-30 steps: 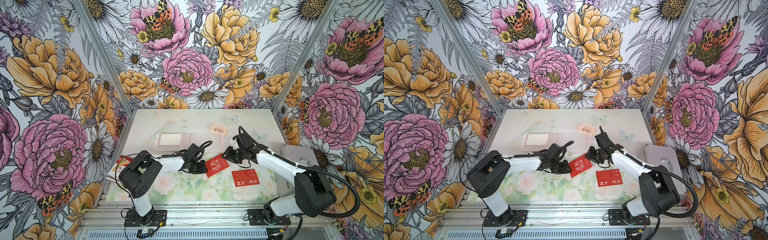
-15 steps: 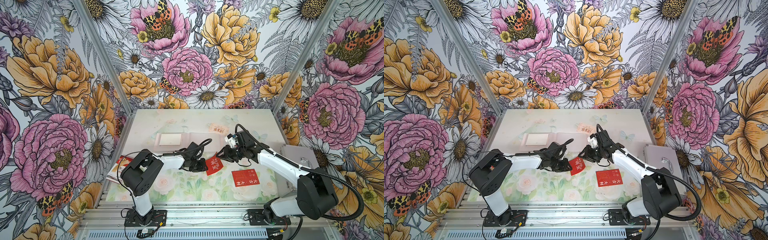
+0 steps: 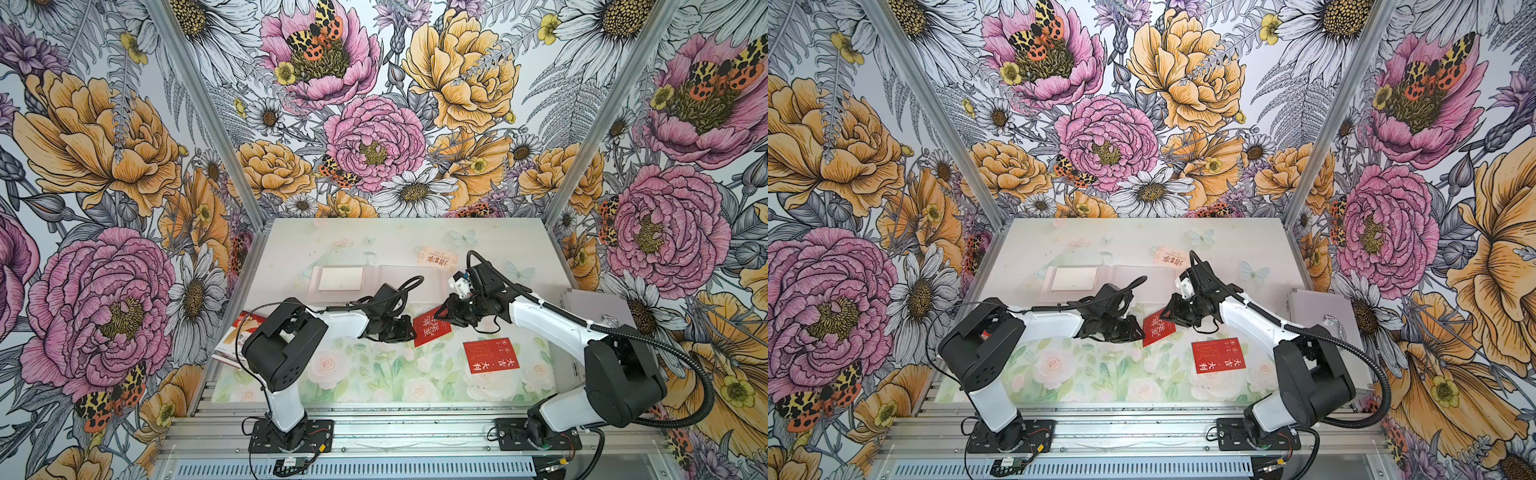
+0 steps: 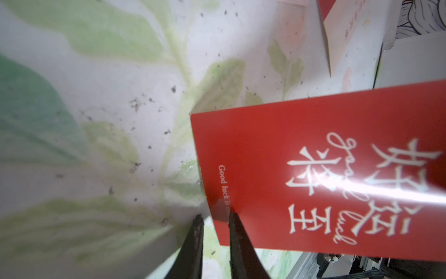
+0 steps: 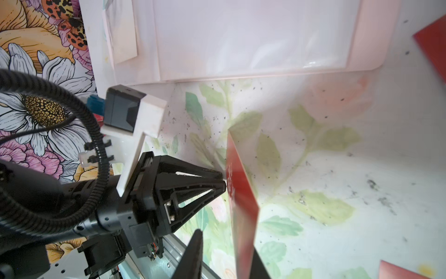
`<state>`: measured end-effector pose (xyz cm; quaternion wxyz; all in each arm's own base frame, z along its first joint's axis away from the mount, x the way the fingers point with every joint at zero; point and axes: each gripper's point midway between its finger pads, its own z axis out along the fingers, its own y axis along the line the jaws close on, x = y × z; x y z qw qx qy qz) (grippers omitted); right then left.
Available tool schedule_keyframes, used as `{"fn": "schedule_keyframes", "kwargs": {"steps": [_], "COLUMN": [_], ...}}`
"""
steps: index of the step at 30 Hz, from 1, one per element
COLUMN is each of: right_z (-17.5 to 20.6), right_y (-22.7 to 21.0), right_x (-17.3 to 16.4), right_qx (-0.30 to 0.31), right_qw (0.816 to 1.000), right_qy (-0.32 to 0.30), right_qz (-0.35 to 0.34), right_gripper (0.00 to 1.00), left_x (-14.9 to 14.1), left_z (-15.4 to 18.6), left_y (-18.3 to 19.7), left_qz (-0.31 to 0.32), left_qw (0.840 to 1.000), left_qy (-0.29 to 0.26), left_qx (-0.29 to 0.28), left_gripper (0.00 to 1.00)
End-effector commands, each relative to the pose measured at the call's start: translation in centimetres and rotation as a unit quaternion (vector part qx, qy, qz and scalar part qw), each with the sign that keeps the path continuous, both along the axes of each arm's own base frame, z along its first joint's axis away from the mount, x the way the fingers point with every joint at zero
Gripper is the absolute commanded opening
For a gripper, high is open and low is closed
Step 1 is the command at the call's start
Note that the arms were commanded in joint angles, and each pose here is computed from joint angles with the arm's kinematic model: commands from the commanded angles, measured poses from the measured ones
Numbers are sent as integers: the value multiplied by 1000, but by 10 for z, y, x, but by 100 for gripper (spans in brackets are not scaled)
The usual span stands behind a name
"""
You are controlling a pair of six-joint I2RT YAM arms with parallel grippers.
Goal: Place the photos into the photo albums
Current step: Pick up the photo at the center of the board.
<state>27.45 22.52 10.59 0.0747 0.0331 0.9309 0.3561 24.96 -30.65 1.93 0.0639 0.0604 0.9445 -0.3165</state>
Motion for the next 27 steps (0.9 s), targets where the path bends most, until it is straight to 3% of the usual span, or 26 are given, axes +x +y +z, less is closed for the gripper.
{"fn": "schedule_keyframes", "kwargs": {"steps": [1, 9, 18, 27], "right_z": [-1, -4, 21, 52], "right_y": [-2, -9, 0, 14], "right_x": [4, 8, 20, 33], "right_qx": [-17, -37, -15, 18], "right_qw": [1000, 999, 999, 997], "right_qy": [-12, -22, -47, -77], "right_qz": [-3, -17, -12, 7], "right_gripper": [19, 1, 0, 0], "left_x": [6, 22, 45, 73], "left_z": [-1, 19, 63, 103], "left_y": [12, 25, 42, 93], "left_qz": [22, 53, 96, 156], "left_qw": [1000, 998, 989, 972], "left_qy": [-14, -37, -58, -91], "left_qx": [13, -12, -100, -150], "left_gripper": [22, 22, 22, 23]}}
